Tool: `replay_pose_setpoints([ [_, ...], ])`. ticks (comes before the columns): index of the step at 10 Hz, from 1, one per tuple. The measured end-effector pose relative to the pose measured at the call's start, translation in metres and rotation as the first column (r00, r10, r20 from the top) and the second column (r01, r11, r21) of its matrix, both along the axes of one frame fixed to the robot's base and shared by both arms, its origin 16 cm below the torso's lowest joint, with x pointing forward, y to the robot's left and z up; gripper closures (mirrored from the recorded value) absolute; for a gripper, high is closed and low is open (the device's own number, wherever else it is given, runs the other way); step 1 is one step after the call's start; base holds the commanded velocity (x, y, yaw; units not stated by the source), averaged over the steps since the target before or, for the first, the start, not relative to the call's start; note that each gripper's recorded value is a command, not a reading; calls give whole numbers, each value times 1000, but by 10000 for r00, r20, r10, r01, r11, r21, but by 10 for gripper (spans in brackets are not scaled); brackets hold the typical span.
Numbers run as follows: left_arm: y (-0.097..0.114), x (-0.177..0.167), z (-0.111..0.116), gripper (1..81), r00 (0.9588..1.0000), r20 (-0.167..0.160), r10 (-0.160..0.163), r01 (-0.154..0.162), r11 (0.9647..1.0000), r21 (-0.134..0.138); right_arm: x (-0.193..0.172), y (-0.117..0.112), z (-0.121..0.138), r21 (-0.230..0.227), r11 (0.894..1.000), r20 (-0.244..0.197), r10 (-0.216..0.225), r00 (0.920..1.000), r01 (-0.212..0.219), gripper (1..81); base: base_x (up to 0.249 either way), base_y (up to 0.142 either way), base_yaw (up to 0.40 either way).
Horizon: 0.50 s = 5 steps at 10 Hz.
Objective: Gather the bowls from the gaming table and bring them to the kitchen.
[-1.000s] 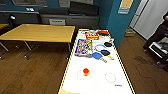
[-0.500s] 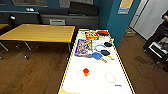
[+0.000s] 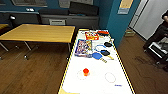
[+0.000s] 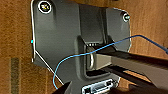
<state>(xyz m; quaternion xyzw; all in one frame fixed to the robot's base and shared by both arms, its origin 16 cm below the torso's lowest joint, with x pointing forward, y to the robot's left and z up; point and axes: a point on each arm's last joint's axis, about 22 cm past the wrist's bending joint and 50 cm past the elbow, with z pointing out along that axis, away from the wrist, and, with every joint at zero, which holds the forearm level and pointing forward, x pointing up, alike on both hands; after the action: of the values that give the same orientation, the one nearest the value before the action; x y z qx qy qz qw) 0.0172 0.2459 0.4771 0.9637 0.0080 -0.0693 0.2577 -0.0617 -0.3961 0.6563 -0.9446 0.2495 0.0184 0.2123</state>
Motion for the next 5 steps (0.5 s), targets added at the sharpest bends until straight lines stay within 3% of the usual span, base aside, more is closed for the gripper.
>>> replay_pose_setpoints([
  [1,21,6,12,10,10000,52,66,-66,10000,46,-6,10,-6,17,9999,186,-113,9998,113,811,0,0,0],
  [3,36,18,38,10,9994,131,334,-332,9993,-177,-17,9,-12,-182,9997,286,-127,9995,132,811,0,0,0],
  [5,48,39,64,10,9984,315,470,-457,9981,-418,-24,40,-19,248,9993,250,-282,9993,276,811,0,0,0],
])
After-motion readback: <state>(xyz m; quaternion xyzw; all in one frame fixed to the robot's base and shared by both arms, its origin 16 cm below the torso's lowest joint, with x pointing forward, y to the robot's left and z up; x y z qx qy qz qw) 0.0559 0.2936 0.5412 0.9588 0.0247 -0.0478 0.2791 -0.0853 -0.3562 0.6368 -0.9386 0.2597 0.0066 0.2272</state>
